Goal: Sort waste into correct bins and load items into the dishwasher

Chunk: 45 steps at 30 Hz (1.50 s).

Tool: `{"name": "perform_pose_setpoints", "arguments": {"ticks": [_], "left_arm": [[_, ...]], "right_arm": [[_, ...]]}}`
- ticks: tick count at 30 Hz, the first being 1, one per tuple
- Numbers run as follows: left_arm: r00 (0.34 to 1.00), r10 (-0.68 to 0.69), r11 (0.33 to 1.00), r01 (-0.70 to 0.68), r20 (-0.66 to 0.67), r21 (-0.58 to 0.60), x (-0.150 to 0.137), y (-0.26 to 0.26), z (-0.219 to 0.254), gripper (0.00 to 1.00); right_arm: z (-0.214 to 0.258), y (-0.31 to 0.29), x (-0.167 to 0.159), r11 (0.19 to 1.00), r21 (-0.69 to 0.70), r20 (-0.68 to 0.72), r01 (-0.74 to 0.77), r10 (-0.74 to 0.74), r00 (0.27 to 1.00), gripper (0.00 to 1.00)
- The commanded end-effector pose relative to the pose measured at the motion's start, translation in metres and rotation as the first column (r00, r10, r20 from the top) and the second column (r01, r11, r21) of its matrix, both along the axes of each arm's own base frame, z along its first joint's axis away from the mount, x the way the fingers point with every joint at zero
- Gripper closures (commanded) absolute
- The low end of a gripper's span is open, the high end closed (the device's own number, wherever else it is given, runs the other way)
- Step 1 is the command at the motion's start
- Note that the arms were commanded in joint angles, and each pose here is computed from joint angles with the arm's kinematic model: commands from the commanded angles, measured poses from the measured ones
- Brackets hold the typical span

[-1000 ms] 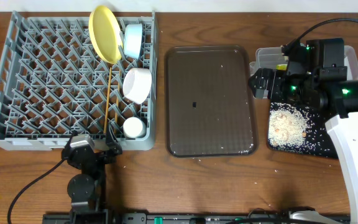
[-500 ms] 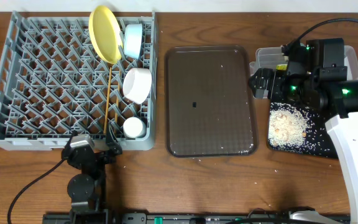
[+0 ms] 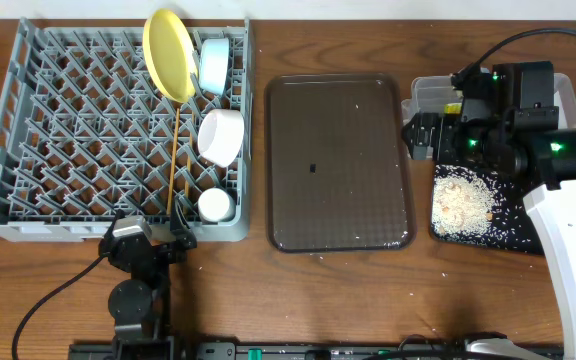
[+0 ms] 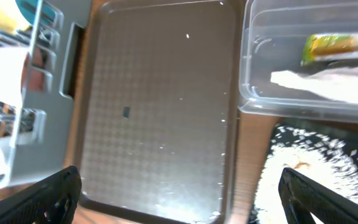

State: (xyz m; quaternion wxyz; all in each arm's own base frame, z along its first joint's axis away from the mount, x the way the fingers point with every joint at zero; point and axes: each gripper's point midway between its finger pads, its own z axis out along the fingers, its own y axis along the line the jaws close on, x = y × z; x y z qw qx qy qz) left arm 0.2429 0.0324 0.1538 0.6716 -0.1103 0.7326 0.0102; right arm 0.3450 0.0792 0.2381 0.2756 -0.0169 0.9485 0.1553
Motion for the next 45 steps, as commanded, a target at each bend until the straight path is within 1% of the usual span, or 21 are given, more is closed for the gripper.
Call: {"name": "perform_pose_setpoints", "arguments": {"ticks": [1,3,5,7,10,13,19,25,28,31,38,45], "left_arm": [[0.998,0.017,1.000,-0.017,-0.057,0.005,-0.002,0.003,-0.017,0.05],[0.998,0.017,1.000,-0.017,-0.057,0.005,-0.002,0.003,-0.017,0.05],[0.998,0.017,1.000,-0.017,-0.057,0.005,-0.002,0.003,-0.017,0.05],[0.998,0.017,1.000,-0.017,-0.057,0.005,-0.002,0.003,-0.017,0.05],[0.998,0.017,1.000,-0.017,-0.057,0.005,-0.002,0.003,-0.017,0.05],[0.998,0.017,1.000,-0.017,-0.057,0.005,-0.002,0.003,-0.017,0.05],[0.998,0.017,1.000,-0.017,-0.057,0.005,-0.002,0.003,-0.017,0.05],[0.998,0.017,1.000,-0.017,-0.057,0.005,-0.002,0.003,-0.017,0.05],[0.998,0.017,1.000,-0.017,-0.057,0.005,-0.002,0.003,-0.017,0.05],[0.998,0.017,1.000,-0.017,-0.057,0.005,-0.002,0.003,-0.017,0.05],[0.998,0.017,1.000,-0.017,-0.057,0.005,-0.002,0.003,-0.017,0.05],[0.998,0.017,1.000,-0.017,-0.057,0.005,-0.002,0.003,-0.017,0.05]], "right_arm": [[0.006,-0.017,0.001,0.991,-0.129,0.061,-0.027,0.035,0.997,0.01],[0.013,-0.029,-0.002,0.983,-0.184,0.108,0.022,-0.002,0.994,0.01],[0.020,-0.037,-0.005,0.977,-0.207,0.171,0.058,-0.023,0.985,0.01],[0.028,-0.039,-0.009,0.973,-0.224,0.262,0.056,0.004,0.965,0.01],[0.035,-0.039,-0.019,0.969,-0.239,0.413,0.054,0.051,0.909,0.01],[0.032,-0.040,-0.032,0.966,-0.251,0.535,0.063,0.084,0.840,0.01],[0.006,-0.046,-0.062,0.971,-0.212,0.682,0.108,0.068,0.728,0.01],[-0.029,-0.045,-0.085,0.976,-0.184,0.764,0.114,0.069,0.642,0.01],[-0.040,-0.043,-0.092,0.981,-0.158,0.804,0.113,0.062,0.591,0.01],[-0.051,-0.043,-0.096,0.984,-0.136,0.825,0.115,0.048,0.563,0.01],[-0.070,-0.043,-0.100,0.986,-0.116,0.838,0.120,0.033,0.544,0.01],[-0.079,-0.047,-0.101,0.983,-0.125,0.817,0.138,0.023,0.576,0.01]]}}
